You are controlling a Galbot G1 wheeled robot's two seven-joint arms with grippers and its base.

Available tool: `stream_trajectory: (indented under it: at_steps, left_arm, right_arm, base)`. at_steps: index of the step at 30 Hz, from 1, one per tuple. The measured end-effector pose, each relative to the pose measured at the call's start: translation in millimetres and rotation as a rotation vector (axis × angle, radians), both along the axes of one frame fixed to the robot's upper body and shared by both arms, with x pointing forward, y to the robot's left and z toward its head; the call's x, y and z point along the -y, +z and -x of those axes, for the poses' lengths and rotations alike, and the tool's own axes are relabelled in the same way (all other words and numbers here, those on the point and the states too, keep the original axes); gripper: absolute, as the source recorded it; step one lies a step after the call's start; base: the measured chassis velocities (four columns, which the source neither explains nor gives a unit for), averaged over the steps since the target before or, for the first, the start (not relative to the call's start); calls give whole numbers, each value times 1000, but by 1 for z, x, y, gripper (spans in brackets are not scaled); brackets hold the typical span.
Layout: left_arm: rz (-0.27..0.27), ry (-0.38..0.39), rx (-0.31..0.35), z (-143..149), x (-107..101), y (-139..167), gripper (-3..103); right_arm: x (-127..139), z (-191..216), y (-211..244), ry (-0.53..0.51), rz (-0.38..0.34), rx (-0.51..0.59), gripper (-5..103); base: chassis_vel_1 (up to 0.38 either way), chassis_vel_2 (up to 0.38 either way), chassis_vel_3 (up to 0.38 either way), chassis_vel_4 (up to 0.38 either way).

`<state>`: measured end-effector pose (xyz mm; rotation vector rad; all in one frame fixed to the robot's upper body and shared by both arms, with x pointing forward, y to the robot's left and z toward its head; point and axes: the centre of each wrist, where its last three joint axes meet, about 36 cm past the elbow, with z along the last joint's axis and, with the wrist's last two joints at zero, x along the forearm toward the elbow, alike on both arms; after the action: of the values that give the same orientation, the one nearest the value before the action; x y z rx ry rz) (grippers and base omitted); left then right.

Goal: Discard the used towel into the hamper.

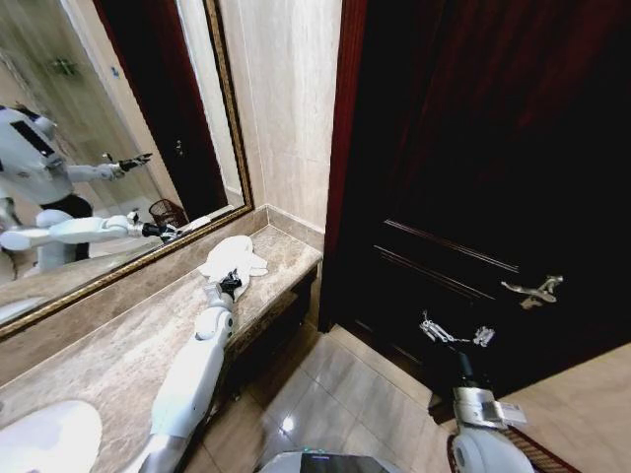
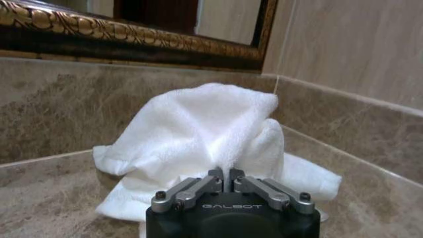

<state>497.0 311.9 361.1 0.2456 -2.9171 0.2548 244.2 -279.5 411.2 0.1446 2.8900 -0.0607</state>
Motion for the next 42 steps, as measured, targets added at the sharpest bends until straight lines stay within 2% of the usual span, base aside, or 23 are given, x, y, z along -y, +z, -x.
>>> stream_trajectory:
  at_steps: [2,3,5,6,7,9,11,15,18,19,20,23,24,27,29,31,33,35,41,42]
  left_arm:
    - [12,-19,44,9,0,4,4]
    - [12,-19,44,9,0,4,4]
    - [29,-43,94,17,-1,8,4]
    - [40,-55,142,24,0,12,4]
    - [40,-55,142,24,0,12,4]
    - [52,-67,216,40,5,22,4]
    - [55,-69,232,45,7,25,4]
    - [69,-80,319,88,27,52,4]
    - [79,-76,334,102,34,57,4]
    - [87,-74,359,122,44,60,4]
    - [87,-74,359,122,44,60,4]
    - [82,-64,404,151,58,61,4]
    - [82,-64,404,151,58,61,4]
    - [48,-32,444,178,63,70,4]
    - [42,-23,449,182,63,73,4]
    - [31,32,465,201,62,85,4]
    - [29,47,467,207,63,88,4]
    - [12,77,459,231,66,96,4]
    - [-7,72,441,257,75,101,4]
    - [-28,54,431,263,76,100,4]
  right_arm:
    - [-2,0,0,0,-6,-1,100]
    - [-2,0,0,0,-6,-1,100]
    - [-3,0,0,3,-7,0,100]
    - [-4,0,0,5,-8,1,100]
    - [-4,0,0,5,-8,1,100]
    - [-5,-1,2,9,-10,8,100]
    - [-6,-1,3,11,-11,9,100]
    - [-7,-2,4,16,-20,16,100]
    - [-7,-3,5,18,-25,19,100]
    - [-8,-4,5,19,-35,24,100]
    - [-8,-4,5,19,-35,24,100]
    - [-11,-8,9,27,-55,39,100]
    - [-11,-8,9,27,-55,39,100]
    - [-14,-11,13,37,-76,52,100]
    - [-15,-12,14,39,-79,54,100]
    - [-15,-11,16,44,-93,61,100]
    - [-15,-11,16,44,-96,63,100]
    - [-16,-11,16,42,-105,68,100]
    - [-18,-10,16,42,-117,76,100]
    - [-18,-9,16,45,-120,80,100]
  base:
    - [0,0,0,0]
    - [0,0,0,0]
    - [0,0,0,0]
    - [0,0,0,0]
    - [0,0,0,0]
    - [0,0,0,0]
    - [0,0,0,0]
    - [0,0,0,0]
    - [0,0,0,0]
    - [0,0,0,0]
    - [0,0,0,0]
    - [0,0,0,0]
    - [0,0,0,0]
    - [0,0,0,0]
    - [0,0,0,0]
    - [0,0,0,0]
    - [0,0,0,0]
    - [0,0,0,0]
    - [0,0,0,0]
    - [0,0,0,0]
